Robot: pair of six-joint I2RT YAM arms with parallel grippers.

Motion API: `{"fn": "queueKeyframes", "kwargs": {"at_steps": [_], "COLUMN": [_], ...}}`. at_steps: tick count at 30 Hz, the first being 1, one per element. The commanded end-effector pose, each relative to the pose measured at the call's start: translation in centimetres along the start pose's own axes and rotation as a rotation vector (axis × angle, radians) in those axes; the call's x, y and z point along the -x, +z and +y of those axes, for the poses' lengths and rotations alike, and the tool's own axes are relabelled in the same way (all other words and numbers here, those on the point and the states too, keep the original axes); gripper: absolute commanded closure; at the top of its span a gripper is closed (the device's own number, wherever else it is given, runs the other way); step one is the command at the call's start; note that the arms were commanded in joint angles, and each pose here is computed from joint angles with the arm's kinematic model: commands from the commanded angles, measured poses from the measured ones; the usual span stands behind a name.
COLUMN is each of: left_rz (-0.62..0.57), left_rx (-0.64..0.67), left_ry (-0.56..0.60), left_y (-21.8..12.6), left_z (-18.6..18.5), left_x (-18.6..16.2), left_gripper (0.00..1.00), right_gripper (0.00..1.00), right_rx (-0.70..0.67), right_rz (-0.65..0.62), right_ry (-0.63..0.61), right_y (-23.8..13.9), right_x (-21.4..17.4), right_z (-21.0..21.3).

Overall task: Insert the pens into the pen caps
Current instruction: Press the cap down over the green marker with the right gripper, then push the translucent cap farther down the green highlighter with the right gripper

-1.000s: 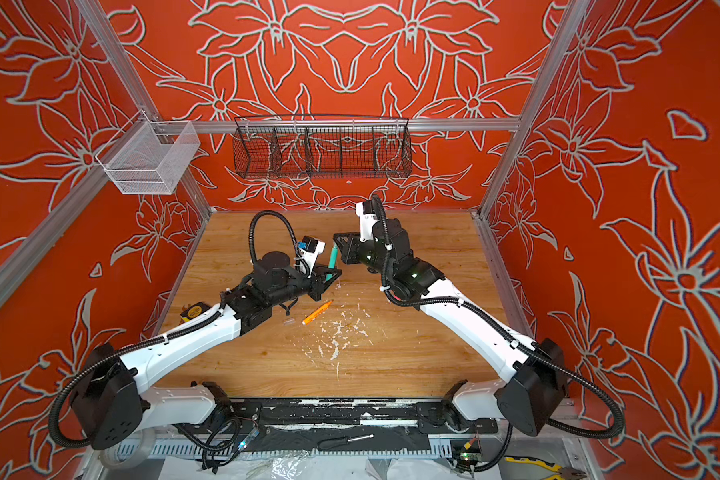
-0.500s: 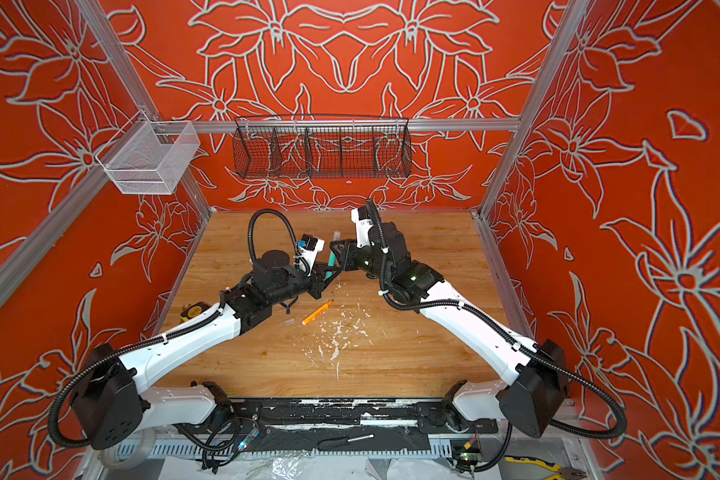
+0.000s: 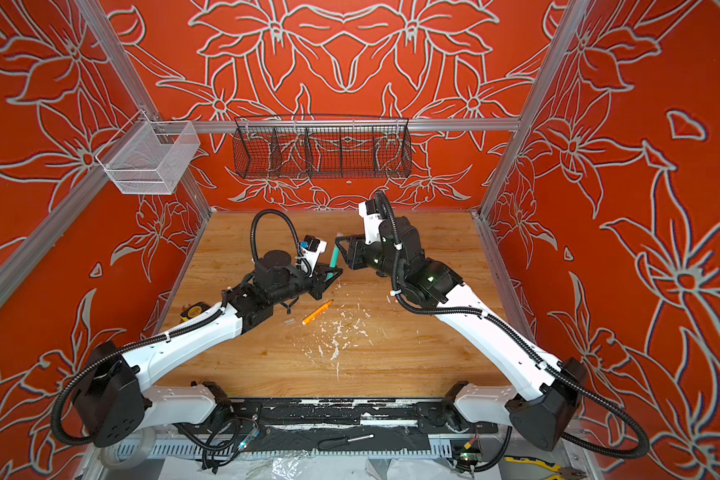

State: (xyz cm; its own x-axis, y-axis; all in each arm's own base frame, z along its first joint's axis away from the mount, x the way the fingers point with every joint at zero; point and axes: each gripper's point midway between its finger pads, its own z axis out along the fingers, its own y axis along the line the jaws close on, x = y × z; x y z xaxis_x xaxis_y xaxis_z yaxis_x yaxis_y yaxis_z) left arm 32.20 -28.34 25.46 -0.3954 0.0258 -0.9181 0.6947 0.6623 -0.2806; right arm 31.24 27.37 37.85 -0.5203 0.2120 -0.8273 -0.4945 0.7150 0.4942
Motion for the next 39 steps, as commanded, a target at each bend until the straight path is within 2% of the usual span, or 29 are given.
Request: {"fn": "queueKeyframes", "kwargs": {"at_steps": [1,8,21,29,36,39], "left_rz": [-0.055,-0.061,-0.067,-0.069,-0.065,-0.047], "left_rx": [-0.054,-0.08,-0.081,-0.026,0.008,-0.028], "left_ry": [0.062,0.096,0.096,0.082,0.075,0.077], "left_y": [-0.2,-0.4,-0.4,-0.2,0.0,0.2], "left_z": [-1.2,-1.6,-1.6,-0.7,-0.1,-0.7], "left_x": [1.1,0.9,0.9,1.3,1.4,1.2], "left_gripper": [1.0,1.0,1.0,1.0,1.0,1.0], "right_gripper": [0.61,0.61,0.65,0.7,0.73,0.73], "right_rx": [-0.074,-0.081,-0.062,-0.047,-0.032,-0.034], "right_rz": [-0.039,0.002,0.118,0.181,0.194,0.16], "right_ry": [-0.029,-0.011,0.013,0.067,0.083,0.083], "right_y": [-0.1,1.2,2.1,1.7,1.1,0.8], "right_x": [2.2,2.3,-1.1,-3.5,-4.0,-3.1], "right_z": [-1.3,-2.6,-3.3,-3.5,-3.1,-3.0]}}
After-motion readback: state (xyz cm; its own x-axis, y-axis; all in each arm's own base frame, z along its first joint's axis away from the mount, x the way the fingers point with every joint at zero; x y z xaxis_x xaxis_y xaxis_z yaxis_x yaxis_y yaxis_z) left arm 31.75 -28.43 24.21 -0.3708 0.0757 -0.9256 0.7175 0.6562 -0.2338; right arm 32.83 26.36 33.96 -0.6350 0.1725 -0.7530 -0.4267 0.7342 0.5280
